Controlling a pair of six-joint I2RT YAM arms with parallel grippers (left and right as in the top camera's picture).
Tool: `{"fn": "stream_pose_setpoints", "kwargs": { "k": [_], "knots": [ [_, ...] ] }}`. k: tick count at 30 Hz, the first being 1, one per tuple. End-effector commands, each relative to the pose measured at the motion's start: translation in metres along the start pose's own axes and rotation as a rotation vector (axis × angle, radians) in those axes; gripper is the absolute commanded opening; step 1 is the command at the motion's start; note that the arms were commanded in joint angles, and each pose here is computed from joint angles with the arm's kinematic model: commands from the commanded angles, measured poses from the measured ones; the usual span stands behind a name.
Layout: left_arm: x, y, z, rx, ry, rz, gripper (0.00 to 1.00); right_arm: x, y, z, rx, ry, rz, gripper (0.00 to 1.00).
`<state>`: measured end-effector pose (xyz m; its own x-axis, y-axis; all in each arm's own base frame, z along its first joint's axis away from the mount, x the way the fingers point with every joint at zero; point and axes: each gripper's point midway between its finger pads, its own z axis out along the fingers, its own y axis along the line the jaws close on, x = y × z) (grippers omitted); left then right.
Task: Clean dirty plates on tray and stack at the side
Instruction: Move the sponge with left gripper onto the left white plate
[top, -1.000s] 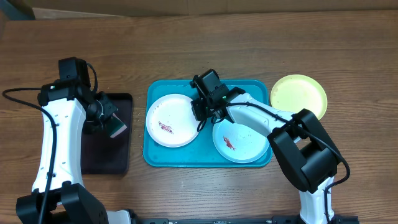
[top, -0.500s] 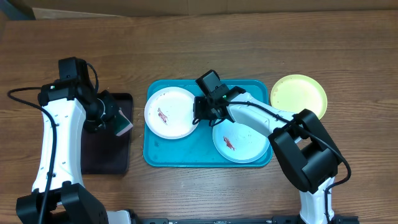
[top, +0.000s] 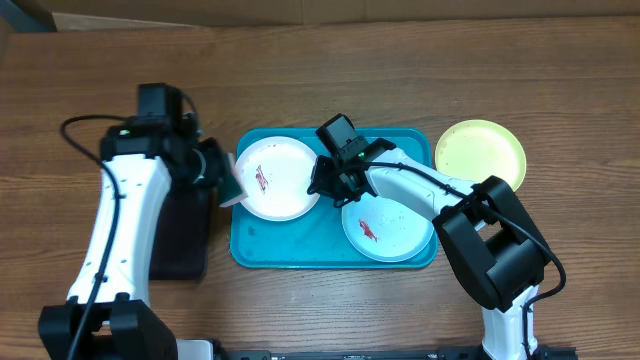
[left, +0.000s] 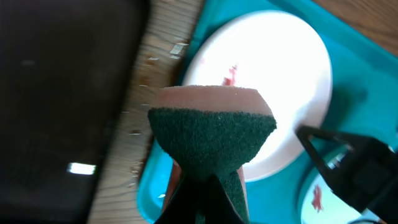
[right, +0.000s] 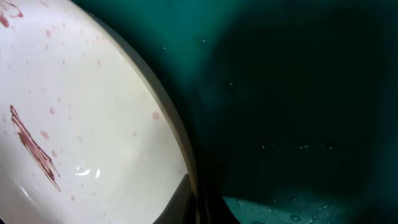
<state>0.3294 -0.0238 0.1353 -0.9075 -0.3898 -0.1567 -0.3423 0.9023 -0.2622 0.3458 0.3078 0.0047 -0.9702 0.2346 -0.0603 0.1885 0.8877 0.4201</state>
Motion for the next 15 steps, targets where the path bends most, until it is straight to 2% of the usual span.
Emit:
{"fn": "stream_pose_setpoints", "kwargs": {
  "k": [1, 6, 11, 15],
  "knots": [
    [0.01, -0.018, 0.015, 0.018, 0.043, 0.082, 0.04, -0.003, -0.023, 0.008, 0.094, -0.046, 0.113, 0.04],
    [0.012, -0.034, 0.033, 0.021, 0.061, 0.133, 0.04, -0.002, -0.026, 0.007, 0.111, -0.043, 0.119, 0.04],
    [0.008, -0.036, 0.053, 0.021, 0.082, 0.113, 0.04, 0.0, -0.03, 0.006, 0.127, -0.033, 0.123, 0.04],
    [0.004, -0.046, 0.067, 0.076, 0.092, 0.148, 0.04, -0.001, -0.028, 0.005, 0.125, -0.037, 0.115, 0.04]
  ]
}}
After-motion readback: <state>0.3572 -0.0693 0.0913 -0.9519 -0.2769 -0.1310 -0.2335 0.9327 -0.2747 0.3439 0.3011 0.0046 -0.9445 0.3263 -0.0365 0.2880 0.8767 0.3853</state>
